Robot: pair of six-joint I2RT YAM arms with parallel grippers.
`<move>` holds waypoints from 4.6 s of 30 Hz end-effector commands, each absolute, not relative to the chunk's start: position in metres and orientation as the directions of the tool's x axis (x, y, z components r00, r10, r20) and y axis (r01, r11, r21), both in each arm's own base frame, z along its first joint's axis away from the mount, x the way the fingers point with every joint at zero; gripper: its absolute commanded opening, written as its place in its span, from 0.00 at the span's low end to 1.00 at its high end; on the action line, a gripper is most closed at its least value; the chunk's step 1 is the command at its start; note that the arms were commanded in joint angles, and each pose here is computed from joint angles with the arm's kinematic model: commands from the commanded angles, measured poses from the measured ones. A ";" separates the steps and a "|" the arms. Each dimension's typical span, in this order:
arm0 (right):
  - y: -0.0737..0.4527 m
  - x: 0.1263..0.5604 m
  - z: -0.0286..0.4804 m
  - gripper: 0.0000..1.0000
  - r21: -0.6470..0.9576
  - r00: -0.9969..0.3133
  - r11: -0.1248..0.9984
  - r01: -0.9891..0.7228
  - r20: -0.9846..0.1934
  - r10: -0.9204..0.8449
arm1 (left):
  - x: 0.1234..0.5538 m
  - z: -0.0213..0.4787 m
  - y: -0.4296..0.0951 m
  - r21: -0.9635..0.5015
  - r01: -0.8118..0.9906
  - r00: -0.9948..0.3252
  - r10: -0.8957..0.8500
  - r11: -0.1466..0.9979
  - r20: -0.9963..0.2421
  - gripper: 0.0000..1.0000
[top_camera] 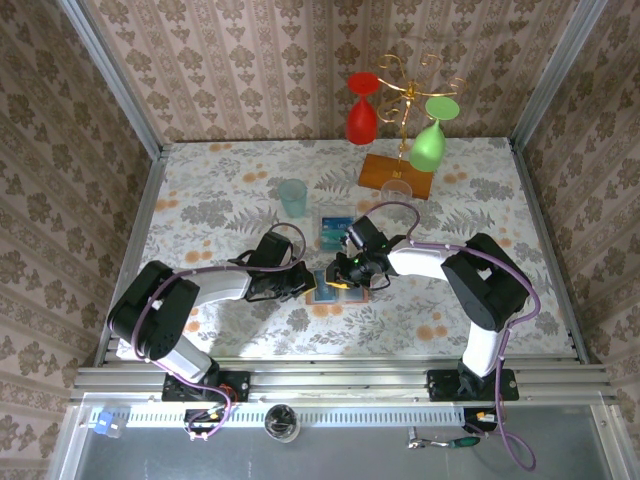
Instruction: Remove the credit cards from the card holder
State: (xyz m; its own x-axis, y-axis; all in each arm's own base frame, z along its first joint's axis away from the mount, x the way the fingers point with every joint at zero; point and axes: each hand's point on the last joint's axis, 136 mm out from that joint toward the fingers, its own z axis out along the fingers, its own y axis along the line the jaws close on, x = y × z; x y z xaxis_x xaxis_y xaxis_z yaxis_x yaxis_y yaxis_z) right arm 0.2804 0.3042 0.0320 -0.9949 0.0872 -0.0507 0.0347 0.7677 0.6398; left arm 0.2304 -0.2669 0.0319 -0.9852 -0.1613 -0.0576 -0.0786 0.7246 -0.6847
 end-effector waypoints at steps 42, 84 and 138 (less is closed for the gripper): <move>0.278 0.279 0.059 0.27 0.560 -0.985 0.828 -0.021 -0.152 0.078 | 0.241 0.057 -0.285 -0.687 -0.006 -0.990 -0.101 0.726 -0.098 0.06; 0.283 0.273 0.023 0.29 0.561 -0.995 0.827 0.031 -0.057 0.076 | 0.227 0.025 -0.276 -0.604 -0.021 -0.997 -0.065 0.797 -0.051 0.00; 0.243 0.277 0.051 0.10 0.521 -0.989 0.854 0.005 -0.124 0.081 | 0.225 0.029 -0.272 -0.608 -0.026 -0.996 -0.071 0.793 -0.051 0.00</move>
State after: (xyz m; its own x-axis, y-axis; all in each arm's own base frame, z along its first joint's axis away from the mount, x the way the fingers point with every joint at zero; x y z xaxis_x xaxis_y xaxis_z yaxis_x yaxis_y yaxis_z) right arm 0.2781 0.2499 0.0420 -0.9891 0.1013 -0.1066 0.0255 0.8322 0.5538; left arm 0.2302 -0.2780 0.0305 -0.9950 -0.0830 -0.0550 -0.0302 0.7779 -0.6277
